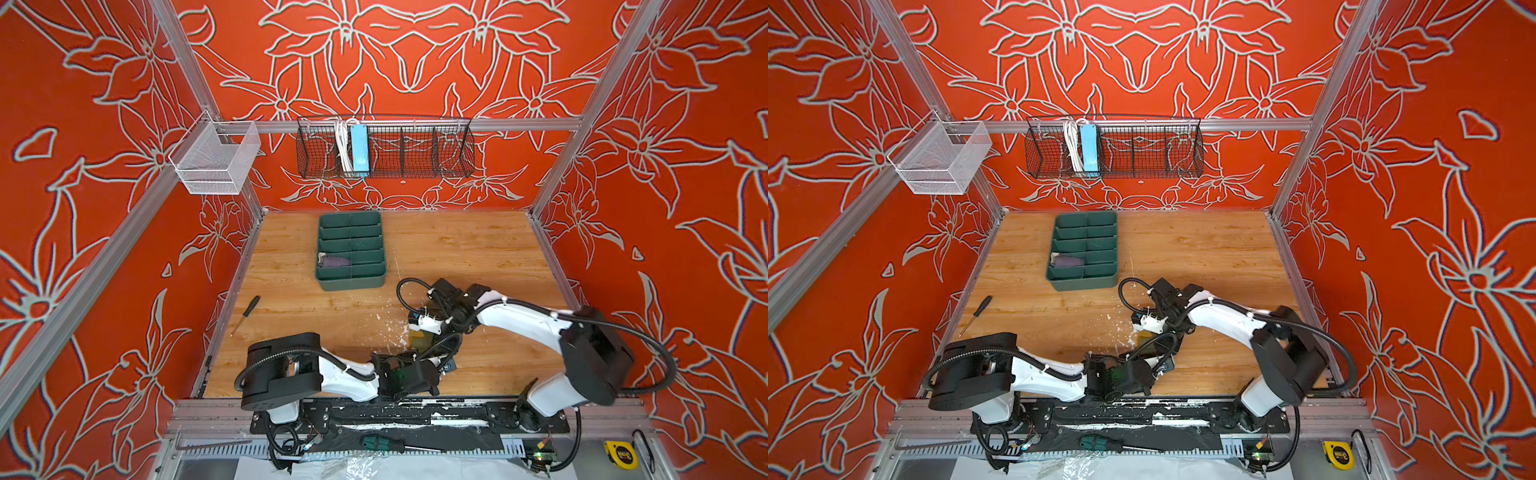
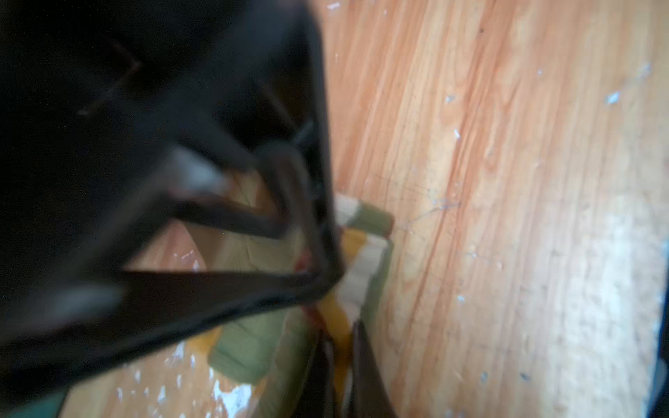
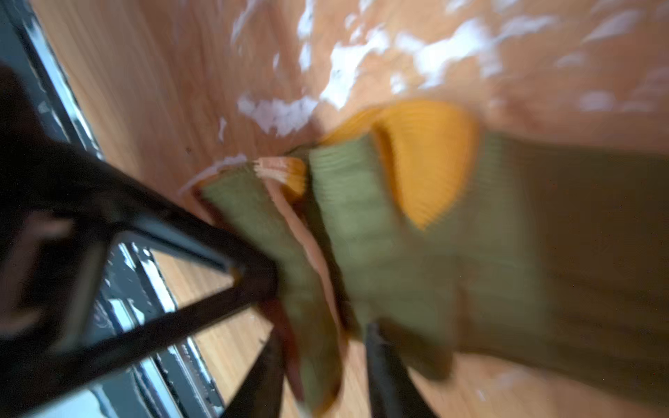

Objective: Roll the socks

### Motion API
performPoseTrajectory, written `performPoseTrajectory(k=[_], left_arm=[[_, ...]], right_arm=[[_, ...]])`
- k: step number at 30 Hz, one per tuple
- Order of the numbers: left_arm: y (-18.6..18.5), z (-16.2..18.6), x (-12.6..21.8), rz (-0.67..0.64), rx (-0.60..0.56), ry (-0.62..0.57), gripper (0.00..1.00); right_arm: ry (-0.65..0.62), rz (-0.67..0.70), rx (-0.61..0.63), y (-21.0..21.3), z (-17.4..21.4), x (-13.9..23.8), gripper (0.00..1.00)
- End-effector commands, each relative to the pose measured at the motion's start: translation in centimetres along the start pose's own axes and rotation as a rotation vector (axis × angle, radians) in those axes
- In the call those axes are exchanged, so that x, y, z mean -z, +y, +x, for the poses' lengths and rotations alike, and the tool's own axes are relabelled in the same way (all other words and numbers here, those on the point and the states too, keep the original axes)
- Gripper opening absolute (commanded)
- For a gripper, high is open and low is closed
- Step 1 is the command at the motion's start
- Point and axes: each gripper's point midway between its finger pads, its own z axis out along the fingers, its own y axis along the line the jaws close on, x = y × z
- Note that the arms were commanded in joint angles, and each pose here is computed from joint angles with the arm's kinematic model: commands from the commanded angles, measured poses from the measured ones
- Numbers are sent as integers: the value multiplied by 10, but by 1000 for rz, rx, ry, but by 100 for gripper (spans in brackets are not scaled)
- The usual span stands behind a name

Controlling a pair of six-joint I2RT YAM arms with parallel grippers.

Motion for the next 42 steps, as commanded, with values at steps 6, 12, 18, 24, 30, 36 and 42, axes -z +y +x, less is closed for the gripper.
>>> performPoseTrajectory(k=[6,12,18,24,30,36,42], left_arm=[[-3,56,11,71,56,250,1],[-12,38,8,331,150,315,2],[-9,37,1,558,351,449,3],[-6,10,-5,677,432,458,12],[-4,0,-22,778,489,477,25],[-5,15,-37,855,587,535,25],[1,15,-44,836,608,521,25]], right_arm=[[-387,519,-161,-46,3,102,69],[-720,1188,-525,-106,65,242,90],[-956,1154,-310,-71,53,279,80],[-693,730,41,-27,36,185,75],[-493,511,395,7,40,124,72],[-255,565,636,-1,50,89,72],[-186,514,758,13,43,48,72]])
